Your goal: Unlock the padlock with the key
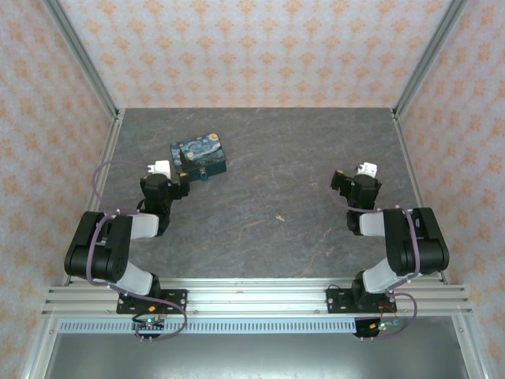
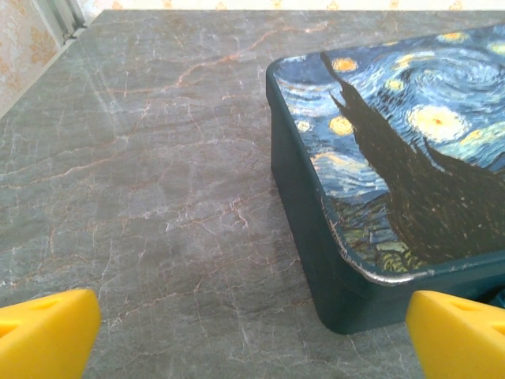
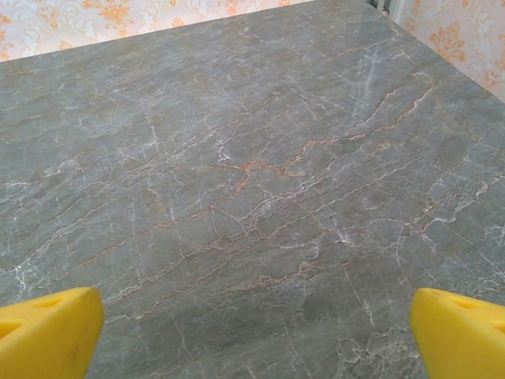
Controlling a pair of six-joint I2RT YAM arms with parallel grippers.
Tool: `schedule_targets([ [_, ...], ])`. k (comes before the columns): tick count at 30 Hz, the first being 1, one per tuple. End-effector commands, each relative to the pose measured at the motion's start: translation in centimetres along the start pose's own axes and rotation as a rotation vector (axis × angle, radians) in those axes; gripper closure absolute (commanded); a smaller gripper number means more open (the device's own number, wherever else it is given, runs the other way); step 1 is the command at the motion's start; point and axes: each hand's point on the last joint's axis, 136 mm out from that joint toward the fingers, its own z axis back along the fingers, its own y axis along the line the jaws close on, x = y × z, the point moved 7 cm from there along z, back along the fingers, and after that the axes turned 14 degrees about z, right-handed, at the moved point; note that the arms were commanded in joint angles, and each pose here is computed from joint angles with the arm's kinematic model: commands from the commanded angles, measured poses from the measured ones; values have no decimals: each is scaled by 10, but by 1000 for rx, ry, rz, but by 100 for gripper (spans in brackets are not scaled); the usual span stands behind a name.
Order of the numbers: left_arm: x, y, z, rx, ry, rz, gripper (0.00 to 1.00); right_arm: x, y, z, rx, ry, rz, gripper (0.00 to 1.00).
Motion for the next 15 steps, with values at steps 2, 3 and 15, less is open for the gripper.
schedule_targets([
  [2,35,-6,7,19,-12,1,0,32,-10,13,-35,-15,-16,1],
  [3,40,-6,12,23,-22,6,0,40,-12,19,-41,-13,-21,1],
  [15,85,5,55,157,-53,316,0,95,3,75,279,-17,-510,1],
])
